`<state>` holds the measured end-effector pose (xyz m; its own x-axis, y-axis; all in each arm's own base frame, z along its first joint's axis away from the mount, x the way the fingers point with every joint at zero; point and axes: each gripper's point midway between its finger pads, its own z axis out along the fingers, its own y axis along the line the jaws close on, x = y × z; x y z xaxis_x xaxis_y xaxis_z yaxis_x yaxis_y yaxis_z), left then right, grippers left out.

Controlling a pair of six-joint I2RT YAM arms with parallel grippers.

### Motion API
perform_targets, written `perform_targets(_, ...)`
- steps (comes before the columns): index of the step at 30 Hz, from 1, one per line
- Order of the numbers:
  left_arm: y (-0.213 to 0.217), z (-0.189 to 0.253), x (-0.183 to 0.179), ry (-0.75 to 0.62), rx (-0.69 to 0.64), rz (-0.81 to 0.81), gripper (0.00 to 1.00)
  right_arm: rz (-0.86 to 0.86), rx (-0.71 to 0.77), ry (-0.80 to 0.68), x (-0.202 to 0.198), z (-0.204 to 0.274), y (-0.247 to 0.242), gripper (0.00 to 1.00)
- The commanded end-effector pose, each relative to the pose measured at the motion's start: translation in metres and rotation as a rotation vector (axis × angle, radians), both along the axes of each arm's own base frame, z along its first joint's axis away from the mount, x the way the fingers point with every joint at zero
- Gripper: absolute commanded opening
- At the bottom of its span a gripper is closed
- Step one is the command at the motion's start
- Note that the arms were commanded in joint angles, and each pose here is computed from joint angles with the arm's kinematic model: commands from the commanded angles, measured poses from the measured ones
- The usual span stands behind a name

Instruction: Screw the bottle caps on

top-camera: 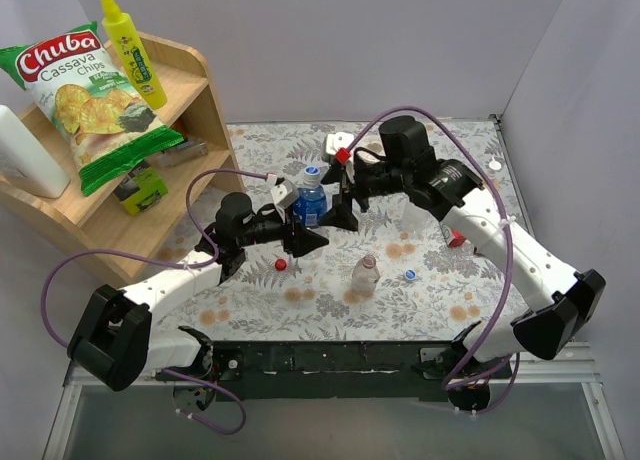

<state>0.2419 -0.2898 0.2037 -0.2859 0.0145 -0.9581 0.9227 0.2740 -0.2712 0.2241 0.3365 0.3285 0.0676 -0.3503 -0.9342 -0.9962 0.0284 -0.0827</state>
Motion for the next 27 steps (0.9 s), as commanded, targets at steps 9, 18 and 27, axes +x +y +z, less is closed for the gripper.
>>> perform_targets(9,0.002,-0.005,-0.002,-0.063,0.049,-0.049,0.0,-0.107,0.107,-0.062,0.029,0.063,-0.007,0.96)
perform_targets(18,-0.003,-0.002,-0.003,-0.069,0.061,-0.077,0.0,0.099,0.188,0.071,0.014,0.053,0.031,0.96)
perform_targets(27,-0.004,0.003,0.0,-0.064,0.051,-0.063,0.0,0.117,0.164,0.118,0.0,0.032,0.028,0.96)
